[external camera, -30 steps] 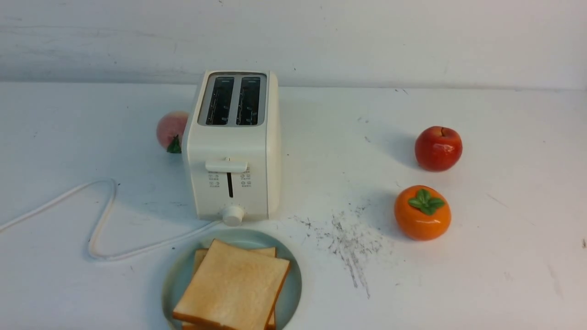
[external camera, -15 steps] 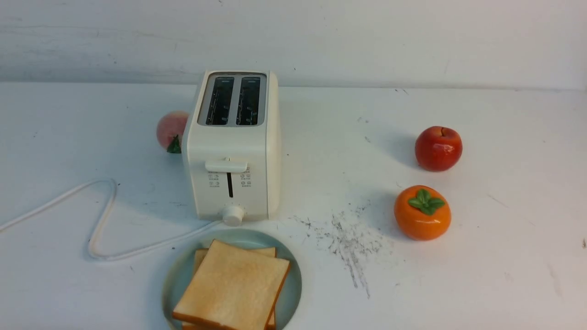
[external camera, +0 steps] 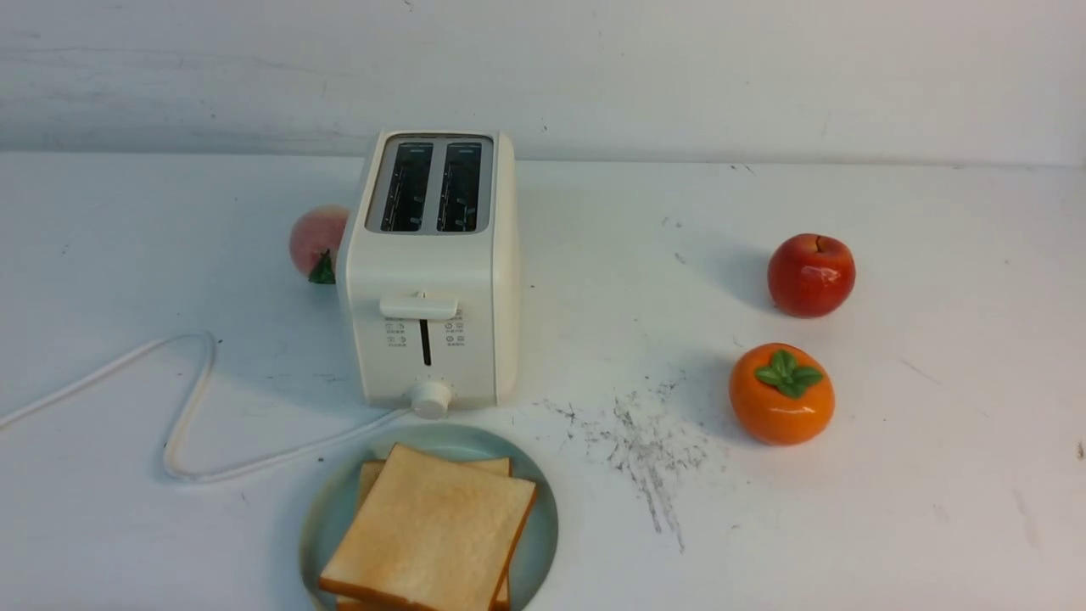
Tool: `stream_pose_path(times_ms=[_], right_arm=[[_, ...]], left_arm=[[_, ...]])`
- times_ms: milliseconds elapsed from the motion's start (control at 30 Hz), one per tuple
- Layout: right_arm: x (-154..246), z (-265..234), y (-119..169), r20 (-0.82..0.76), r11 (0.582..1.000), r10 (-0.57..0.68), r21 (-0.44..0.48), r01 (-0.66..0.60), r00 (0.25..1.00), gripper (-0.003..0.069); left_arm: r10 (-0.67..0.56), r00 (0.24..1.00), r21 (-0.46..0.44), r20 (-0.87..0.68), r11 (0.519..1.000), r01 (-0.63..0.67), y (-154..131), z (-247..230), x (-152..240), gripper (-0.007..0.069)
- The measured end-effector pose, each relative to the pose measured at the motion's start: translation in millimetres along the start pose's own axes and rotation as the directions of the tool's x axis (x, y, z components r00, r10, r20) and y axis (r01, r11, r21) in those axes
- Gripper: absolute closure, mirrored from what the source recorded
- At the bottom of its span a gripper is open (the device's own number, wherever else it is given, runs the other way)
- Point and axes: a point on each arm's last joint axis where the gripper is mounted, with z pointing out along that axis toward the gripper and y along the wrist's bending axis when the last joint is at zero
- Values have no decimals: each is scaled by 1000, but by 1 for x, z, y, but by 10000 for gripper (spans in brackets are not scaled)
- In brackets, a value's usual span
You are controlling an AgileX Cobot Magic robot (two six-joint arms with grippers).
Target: Take toasted bread from bread machine on white table place on plate.
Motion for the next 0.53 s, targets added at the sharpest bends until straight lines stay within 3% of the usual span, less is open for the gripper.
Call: stream_pose_path(times_ms=[533], right_arm=[[0,0,0,0,1000,0,0,0,1000,470]], left_arm=[[0,1000,0,0,1000,0,0,0,0,494]])
